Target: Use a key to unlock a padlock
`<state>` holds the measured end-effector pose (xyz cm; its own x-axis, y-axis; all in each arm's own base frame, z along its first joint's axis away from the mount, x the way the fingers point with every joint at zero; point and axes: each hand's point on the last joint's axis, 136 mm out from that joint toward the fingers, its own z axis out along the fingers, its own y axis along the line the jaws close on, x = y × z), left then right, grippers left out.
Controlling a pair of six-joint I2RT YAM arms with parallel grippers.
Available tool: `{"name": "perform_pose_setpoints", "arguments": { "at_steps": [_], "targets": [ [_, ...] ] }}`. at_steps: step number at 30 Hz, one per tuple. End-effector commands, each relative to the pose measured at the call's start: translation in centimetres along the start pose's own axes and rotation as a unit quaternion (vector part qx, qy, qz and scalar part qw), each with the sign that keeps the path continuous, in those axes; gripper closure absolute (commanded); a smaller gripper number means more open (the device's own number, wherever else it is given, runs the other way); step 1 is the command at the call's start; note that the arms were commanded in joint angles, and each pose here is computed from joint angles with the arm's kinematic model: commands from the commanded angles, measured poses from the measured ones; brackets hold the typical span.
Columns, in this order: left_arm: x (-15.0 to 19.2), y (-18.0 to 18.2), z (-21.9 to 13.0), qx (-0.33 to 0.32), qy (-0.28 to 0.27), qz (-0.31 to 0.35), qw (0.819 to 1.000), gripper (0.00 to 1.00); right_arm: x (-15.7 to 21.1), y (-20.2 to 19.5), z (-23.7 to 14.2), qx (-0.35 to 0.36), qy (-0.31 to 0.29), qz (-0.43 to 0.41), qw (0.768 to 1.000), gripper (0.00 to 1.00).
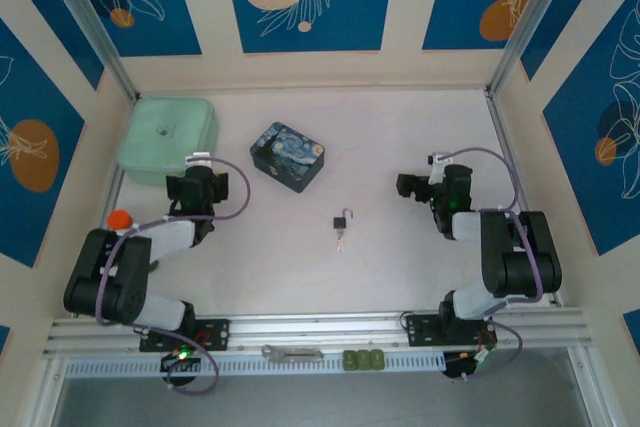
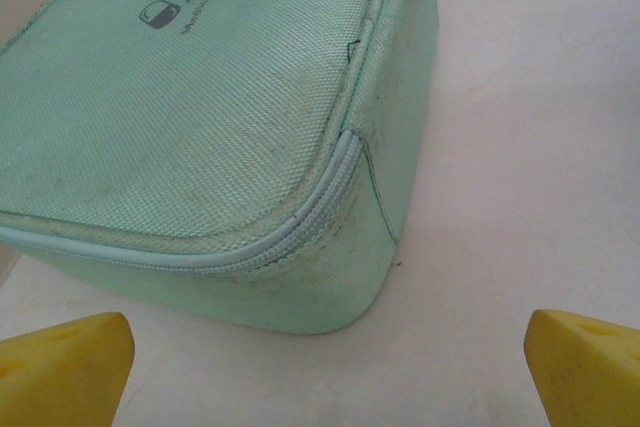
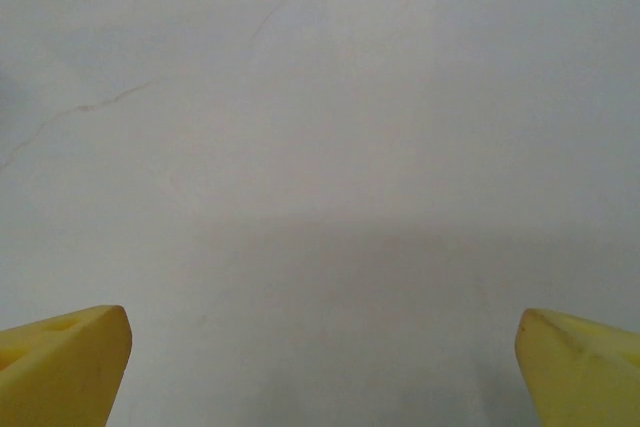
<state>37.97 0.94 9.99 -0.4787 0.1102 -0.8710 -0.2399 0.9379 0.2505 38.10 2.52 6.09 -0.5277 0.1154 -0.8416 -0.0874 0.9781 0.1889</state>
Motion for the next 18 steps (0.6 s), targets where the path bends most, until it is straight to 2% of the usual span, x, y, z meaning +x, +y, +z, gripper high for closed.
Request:
{"name": "perform_pose_setpoints", "arguments": {
  "at_steps": [1,8,10,12,13,18],
  "targets": [
    [-2.1,0.8,0.1,-0.012,-0.074,-0.025,0.997,0.01,-3.6,0.5,-0.4,-0.001,-0.077,-0.026,0.997,0.01],
    [-1.5,-0.9,0.2,0.048,-0.087,-0.020,0.995,0.01,-3.7,0.5,-0.3,0.011,-0.080,-0.031,0.996,0.01],
    [-0.9,-1.6,-0.2,0.085,-0.101,-0.022,0.991,0.01,-3.6,0.5,-0.3,0.011,-0.080,-0.032,0.996,0.01],
    [-0.8,-1.8,-0.3,0.091,-0.135,-0.023,0.986,0.01,-3.7,0.5,-0.3,0.010,-0.080,-0.032,0.996,0.01],
    [-0.1,-1.7,-0.3,0.090,-0.113,-0.026,0.989,0.01,-3.6,0.5,-0.3,0.011,-0.079,-0.032,0.996,0.01],
    [-0.4,-1.8,0.7,0.089,-0.089,-0.022,0.992,0.01,-3.7,0.5,-0.3,0.011,-0.080,-0.032,0.996,0.01]
  ]
}}
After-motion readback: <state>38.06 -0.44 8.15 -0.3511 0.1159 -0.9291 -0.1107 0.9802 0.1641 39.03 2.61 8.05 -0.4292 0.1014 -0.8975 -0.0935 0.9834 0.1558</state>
